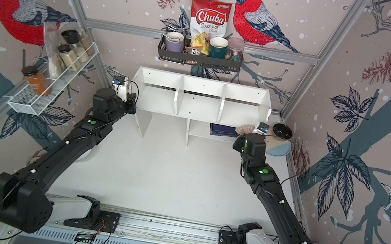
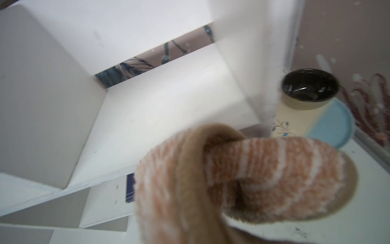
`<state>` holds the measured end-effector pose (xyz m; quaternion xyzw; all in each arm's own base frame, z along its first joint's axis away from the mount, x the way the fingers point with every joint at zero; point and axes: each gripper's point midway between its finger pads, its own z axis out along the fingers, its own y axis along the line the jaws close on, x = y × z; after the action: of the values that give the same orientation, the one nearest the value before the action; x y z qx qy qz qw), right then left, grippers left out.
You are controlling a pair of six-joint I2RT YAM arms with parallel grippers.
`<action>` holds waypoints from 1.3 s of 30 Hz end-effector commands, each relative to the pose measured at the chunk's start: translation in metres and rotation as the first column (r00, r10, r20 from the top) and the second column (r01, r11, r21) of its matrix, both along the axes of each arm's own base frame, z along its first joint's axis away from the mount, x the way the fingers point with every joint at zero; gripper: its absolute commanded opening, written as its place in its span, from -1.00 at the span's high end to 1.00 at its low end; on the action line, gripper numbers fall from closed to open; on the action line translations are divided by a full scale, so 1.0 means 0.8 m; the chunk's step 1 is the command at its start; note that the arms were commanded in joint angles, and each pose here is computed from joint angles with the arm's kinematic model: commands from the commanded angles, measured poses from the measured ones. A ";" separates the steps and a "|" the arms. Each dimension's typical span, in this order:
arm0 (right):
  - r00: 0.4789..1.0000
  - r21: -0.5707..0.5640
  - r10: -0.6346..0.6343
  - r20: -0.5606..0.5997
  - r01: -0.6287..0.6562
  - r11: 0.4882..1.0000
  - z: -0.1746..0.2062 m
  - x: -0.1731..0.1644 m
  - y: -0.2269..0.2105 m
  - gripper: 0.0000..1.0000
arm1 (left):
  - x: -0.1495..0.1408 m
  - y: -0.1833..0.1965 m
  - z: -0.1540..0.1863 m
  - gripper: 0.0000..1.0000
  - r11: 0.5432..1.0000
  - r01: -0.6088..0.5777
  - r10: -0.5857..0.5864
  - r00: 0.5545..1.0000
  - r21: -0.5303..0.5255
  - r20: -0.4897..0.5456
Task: Wipe the bookshelf clean with a cloth
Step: Wipe the dust from the shelf.
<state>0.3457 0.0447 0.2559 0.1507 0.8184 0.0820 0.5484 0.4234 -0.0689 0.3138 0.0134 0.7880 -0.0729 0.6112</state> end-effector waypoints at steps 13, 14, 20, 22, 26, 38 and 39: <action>0.946 0.142 -0.048 -0.320 0.098 0.985 -0.195 0.004 -0.051 1.00 | -0.001 -0.014 0.008 1.00 0.989 0.037 -0.037 0.999 -0.143 0.001; 0.948 0.130 -0.032 -0.318 0.077 0.989 -0.196 0.005 -0.044 1.00 | -0.001 -0.014 0.008 1.00 0.989 0.037 -0.037 0.999 -0.143 0.001; 0.977 0.061 0.020 -0.212 -0.007 0.998 -0.132 0.016 -0.014 1.00 | 0.000 -0.014 0.007 1.00 0.990 0.037 -0.037 0.999 -0.139 -0.002; 0.988 0.060 0.020 -0.151 -0.011 0.998 -0.096 0.017 -0.013 1.00 | 0.000 -0.014 0.006 1.00 0.990 0.035 -0.036 0.999 -0.139 -0.002; 0.998 0.049 0.055 -0.043 -0.053 0.997 -0.031 0.011 -0.003 1.00 | -0.001 -0.013 0.007 1.00 0.990 0.034 -0.035 0.999 -0.138 -0.002; 0.951 0.119 0.301 0.078 -0.308 0.944 0.131 0.033 0.091 1.00 | 0.000 -0.014 0.007 1.00 0.990 0.035 -0.035 0.999 -0.140 -0.001; 0.951 0.148 0.306 0.035 -0.308 0.940 0.122 0.045 0.095 1.00 | 0.000 -0.013 0.007 1.00 0.990 0.032 -0.033 0.999 -0.139 -0.002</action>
<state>0.3705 0.1136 0.3687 0.0486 0.7920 0.2126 0.5702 0.4236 -0.0687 0.3141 0.0130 0.7876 -0.0726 0.6117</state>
